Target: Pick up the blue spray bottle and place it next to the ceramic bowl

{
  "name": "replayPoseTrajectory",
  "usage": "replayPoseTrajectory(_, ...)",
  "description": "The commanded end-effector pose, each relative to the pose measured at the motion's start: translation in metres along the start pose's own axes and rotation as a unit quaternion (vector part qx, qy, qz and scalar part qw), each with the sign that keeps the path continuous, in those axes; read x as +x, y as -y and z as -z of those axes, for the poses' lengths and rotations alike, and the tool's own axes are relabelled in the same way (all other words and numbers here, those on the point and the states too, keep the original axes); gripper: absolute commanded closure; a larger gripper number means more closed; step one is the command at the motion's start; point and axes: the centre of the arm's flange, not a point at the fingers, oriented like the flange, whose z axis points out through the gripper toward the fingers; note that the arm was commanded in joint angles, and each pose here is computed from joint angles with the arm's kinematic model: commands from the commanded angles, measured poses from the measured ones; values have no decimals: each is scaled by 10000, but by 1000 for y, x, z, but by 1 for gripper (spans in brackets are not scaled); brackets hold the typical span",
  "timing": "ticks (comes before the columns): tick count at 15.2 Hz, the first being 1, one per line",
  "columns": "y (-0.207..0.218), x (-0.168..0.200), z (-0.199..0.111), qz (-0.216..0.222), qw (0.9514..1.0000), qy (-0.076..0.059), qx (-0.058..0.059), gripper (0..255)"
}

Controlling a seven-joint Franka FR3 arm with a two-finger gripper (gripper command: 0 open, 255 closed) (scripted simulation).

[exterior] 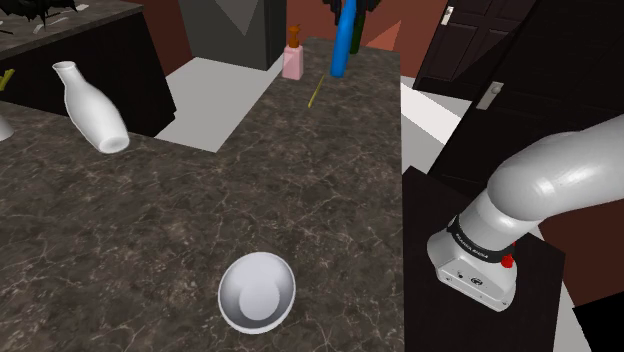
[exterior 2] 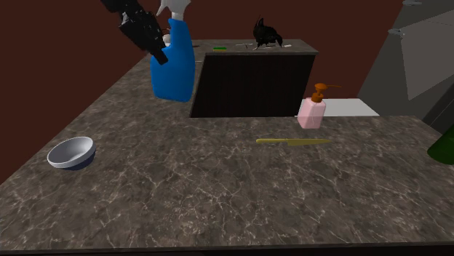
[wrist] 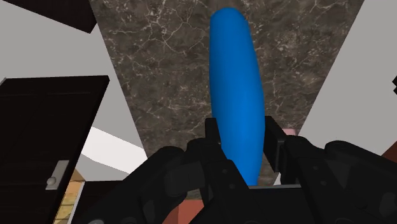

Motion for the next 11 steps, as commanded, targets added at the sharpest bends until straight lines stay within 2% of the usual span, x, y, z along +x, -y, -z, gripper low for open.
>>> replayPoseTrajectory(1,-6,-23,15,-4,10000,1,-4,255)
replayPoseTrajectory(11,-29,-139,74,-4,10000,1,-4,255)
